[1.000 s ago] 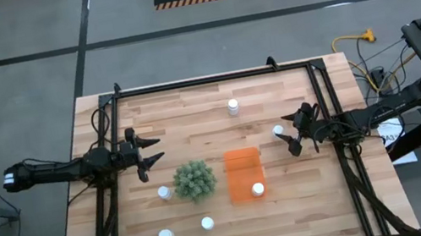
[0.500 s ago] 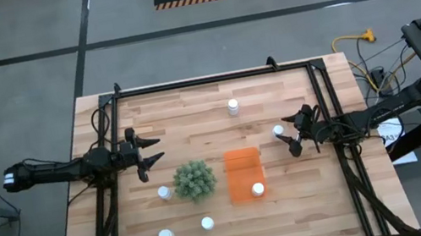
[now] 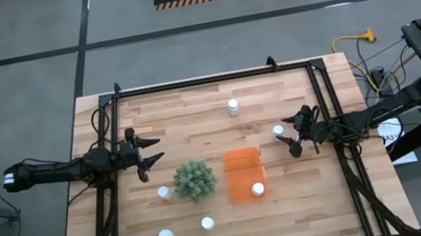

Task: Pick and place pill bottles into a basket
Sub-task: Put the white medicine bottle into the orange bin

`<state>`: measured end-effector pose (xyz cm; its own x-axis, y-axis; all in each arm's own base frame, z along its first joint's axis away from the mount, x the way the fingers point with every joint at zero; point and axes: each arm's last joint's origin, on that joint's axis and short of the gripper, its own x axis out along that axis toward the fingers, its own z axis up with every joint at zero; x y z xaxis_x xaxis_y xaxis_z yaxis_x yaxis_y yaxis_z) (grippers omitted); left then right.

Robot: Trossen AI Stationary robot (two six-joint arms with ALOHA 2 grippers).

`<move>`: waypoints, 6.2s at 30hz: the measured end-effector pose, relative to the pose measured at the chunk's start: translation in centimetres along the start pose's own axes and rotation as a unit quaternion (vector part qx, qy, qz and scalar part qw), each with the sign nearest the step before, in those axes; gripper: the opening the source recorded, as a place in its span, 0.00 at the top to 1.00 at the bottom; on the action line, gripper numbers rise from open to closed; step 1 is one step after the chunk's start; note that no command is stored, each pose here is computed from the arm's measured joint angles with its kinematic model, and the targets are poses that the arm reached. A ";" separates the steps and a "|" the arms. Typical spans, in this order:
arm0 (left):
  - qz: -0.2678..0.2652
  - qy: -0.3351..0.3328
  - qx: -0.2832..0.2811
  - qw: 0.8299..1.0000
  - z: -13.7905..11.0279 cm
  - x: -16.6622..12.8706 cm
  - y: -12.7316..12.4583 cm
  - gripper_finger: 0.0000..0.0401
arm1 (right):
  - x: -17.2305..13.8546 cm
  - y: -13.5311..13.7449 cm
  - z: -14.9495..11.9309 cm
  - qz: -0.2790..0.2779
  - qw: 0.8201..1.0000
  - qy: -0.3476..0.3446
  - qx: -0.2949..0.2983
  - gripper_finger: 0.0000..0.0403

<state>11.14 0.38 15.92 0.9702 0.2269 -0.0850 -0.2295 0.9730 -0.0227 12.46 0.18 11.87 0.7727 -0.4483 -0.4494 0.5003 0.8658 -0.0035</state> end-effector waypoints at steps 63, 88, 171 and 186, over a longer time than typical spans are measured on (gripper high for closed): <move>0.000 0.000 0.000 1.000 0.0 0.0 0.0 0.46 | 1.3 0.6 -0.5 -0.015 1.000 0.013 -0.023 0.41; 0.000 0.000 0.000 1.000 0.0 0.0 0.0 0.46 | 1.3 1.9 2.6 0.035 0.997 -0.054 -0.043 0.64; 0.000 0.000 0.000 1.000 0.0 0.0 0.0 0.46 | 5.6 9.3 5.1 0.359 0.922 -0.003 -0.145 0.64; 0.000 0.000 0.000 1.000 0.0 0.0 0.0 0.46 | 6.8 9.8 4.0 0.361 0.919 0.003 -0.162 0.64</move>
<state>11.14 0.38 15.92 0.9702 0.2270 -0.0849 -0.2296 0.9730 -0.0223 24.18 4.71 12.35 0.8548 0.2681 -0.4443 -0.2838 0.9583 0.0324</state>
